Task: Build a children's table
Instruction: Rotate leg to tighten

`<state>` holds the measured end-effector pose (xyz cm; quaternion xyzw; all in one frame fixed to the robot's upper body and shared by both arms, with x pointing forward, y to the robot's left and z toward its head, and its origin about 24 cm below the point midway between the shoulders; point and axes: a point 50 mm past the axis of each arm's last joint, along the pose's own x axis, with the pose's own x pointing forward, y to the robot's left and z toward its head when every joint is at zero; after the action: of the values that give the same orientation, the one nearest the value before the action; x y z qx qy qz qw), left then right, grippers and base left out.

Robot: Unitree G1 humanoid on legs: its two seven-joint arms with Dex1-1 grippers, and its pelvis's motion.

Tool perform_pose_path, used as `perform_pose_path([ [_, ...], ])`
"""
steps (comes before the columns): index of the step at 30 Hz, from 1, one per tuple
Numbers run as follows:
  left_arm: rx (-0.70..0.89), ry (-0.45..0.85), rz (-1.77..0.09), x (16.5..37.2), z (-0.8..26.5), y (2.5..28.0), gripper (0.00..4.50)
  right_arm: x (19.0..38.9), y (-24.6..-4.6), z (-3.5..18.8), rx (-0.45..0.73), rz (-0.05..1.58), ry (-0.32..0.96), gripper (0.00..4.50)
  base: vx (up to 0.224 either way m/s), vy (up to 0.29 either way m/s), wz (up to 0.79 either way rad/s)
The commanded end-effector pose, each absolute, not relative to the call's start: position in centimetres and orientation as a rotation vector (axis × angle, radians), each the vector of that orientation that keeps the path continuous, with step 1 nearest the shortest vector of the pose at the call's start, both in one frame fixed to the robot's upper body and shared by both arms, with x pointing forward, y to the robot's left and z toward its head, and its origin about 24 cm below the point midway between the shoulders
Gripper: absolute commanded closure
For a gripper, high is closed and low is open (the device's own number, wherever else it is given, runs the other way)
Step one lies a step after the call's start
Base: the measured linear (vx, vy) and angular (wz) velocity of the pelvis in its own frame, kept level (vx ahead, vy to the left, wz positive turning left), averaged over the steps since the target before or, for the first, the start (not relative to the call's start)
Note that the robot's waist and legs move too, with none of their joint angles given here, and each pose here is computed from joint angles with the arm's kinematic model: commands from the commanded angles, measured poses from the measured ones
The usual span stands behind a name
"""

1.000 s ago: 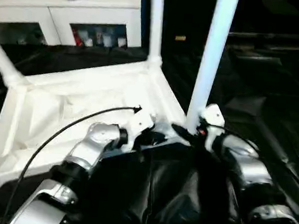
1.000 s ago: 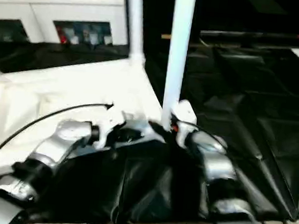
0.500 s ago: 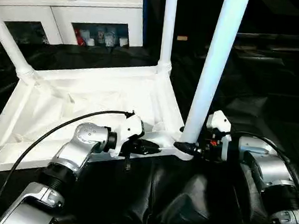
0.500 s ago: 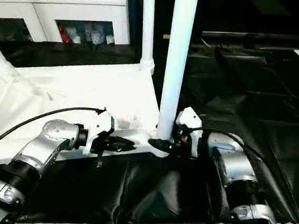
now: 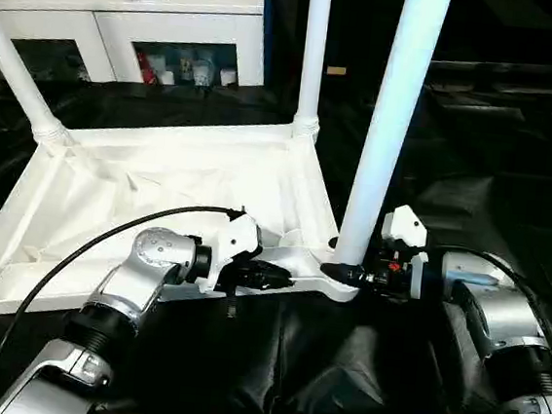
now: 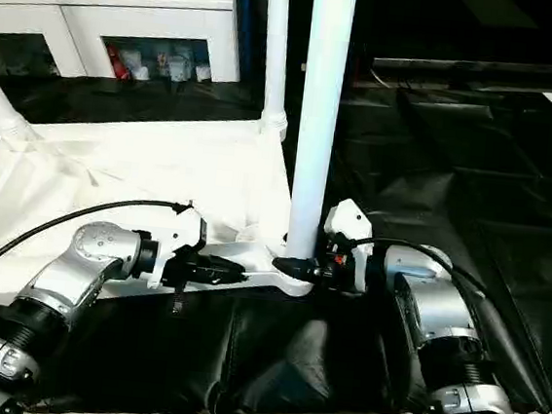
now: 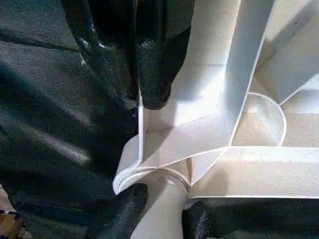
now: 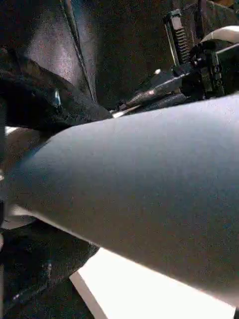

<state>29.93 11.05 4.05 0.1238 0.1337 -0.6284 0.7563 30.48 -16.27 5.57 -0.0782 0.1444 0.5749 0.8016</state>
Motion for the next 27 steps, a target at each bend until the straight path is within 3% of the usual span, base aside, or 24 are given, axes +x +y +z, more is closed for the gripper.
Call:
perform_pose_path([
  [1,0.283,0.202,-1.276,31.1,5.4,10.2,4.50,29.6,-14.8,3.6,-0.085,1.248,0.368,2.52,0.000,0.000,0.00],
  [6,0.289,0.200,-1.100,32.7,5.4,8.2,4.50,30.9,-12.5,2.1,-0.087,0.969,0.329,2.54,0.000,0.000,0.00],
  [9,0.272,0.189,-1.051,33.2,5.6,7.0,4.50,31.6,-11.2,1.7,-0.041,0.863,0.336,2.55,0.000,0.000,0.00],
  [10,0.255,0.179,-0.992,33.7,5.9,5.7,4.50,32.5,-9.9,1.5,0.009,0.724,0.333,2.55,0.000,0.000,0.00],
  [14,0.252,0.169,-0.942,34.1,6.2,4.1,4.50,33.6,-8.3,1.6,0.052,0.525,0.338,2.55,0.000,0.000,0.00],
  [19,0.263,0.160,-0.956,34.0,6.2,3.5,4.50,33.9,-7.4,2.0,0.054,0.494,0.297,2.55,0.000,0.000,0.00],
  [20,0.265,0.158,-0.962,34.0,6.2,3.5,4.50,33.9,-7.4,2.1,0.053,0.497,0.289,2.20,0.000,0.000,0.00],
  [27,0.285,0.133,-1.068,33.3,6.0,4.8,4.50,33.6,-8.4,2.7,0.050,0.638,0.235,1.62,0.000,0.000,0.00],
])
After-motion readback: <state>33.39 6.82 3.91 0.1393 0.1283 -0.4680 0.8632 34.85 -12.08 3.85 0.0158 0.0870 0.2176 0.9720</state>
